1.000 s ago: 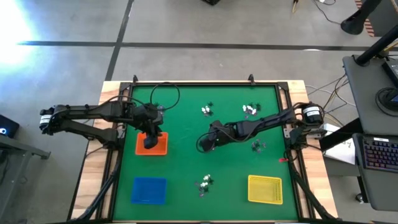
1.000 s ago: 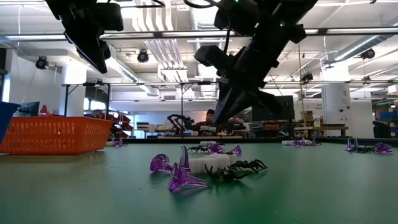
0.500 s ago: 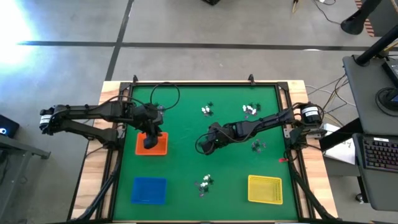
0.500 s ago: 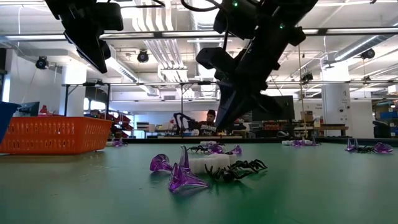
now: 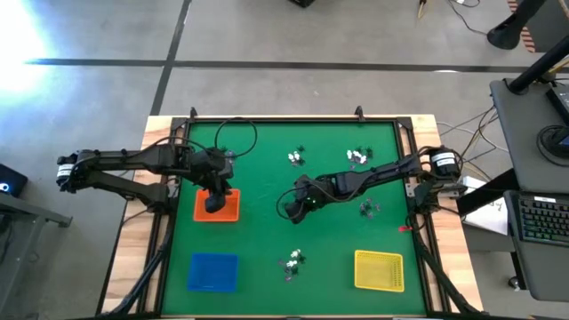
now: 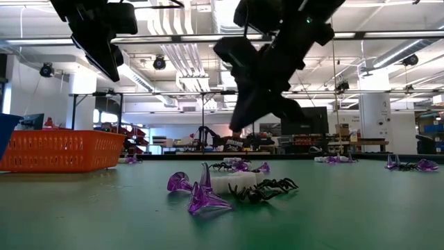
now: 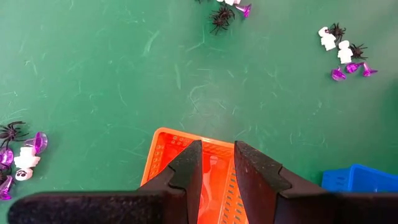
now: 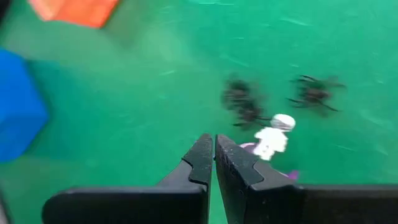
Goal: Sort Halloween decoration
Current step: Put the white skeleton toy into the yellow bin
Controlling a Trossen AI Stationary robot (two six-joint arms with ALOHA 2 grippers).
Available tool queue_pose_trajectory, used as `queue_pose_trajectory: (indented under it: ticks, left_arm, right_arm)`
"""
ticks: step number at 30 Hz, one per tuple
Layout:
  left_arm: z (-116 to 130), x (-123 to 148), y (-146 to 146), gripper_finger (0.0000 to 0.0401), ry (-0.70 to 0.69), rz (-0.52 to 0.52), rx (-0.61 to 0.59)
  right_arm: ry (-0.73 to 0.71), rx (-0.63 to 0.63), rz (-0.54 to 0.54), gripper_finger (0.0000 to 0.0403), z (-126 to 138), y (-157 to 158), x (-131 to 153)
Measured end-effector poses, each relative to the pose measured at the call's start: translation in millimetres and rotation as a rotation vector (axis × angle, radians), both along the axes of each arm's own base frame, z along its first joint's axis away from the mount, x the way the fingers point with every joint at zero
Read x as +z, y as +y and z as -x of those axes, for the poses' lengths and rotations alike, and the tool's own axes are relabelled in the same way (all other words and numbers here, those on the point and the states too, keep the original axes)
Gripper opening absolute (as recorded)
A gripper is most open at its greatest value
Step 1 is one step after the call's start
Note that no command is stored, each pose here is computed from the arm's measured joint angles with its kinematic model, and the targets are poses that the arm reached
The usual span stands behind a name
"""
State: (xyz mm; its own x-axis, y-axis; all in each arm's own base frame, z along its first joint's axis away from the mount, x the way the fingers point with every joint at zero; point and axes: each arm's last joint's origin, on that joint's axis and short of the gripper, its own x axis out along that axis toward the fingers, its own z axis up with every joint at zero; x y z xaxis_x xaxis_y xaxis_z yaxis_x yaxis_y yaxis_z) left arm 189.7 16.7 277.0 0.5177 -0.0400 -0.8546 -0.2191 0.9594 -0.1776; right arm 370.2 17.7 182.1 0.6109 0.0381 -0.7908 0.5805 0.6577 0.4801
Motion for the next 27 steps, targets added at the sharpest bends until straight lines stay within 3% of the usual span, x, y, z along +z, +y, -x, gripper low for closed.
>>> queue_pose_trajectory:
  ticks: [4, 9, 27]
  left_arm:
    - [0.7, 0.7, -0.3, 0.0075, -0.004, 0.008, -0.003]
    - [1.7, 1.7, -0.8, 0.0075, -0.011, 0.022, -0.006]
    - [1.8, 1.8, -0.8, 0.0075, -0.012, 0.022, -0.006]
  right_arm:
    - [-0.019, 0.066, 0.024, 0.0020, -5.5, 1.0, 11.4]
    - [0.032, 0.026, 0.099, 0.0031, -5.0, -1.7, 17.7]
    - [0.022, 0.021, 0.094, 0.0031, -6.3, -1.2, 21.2]
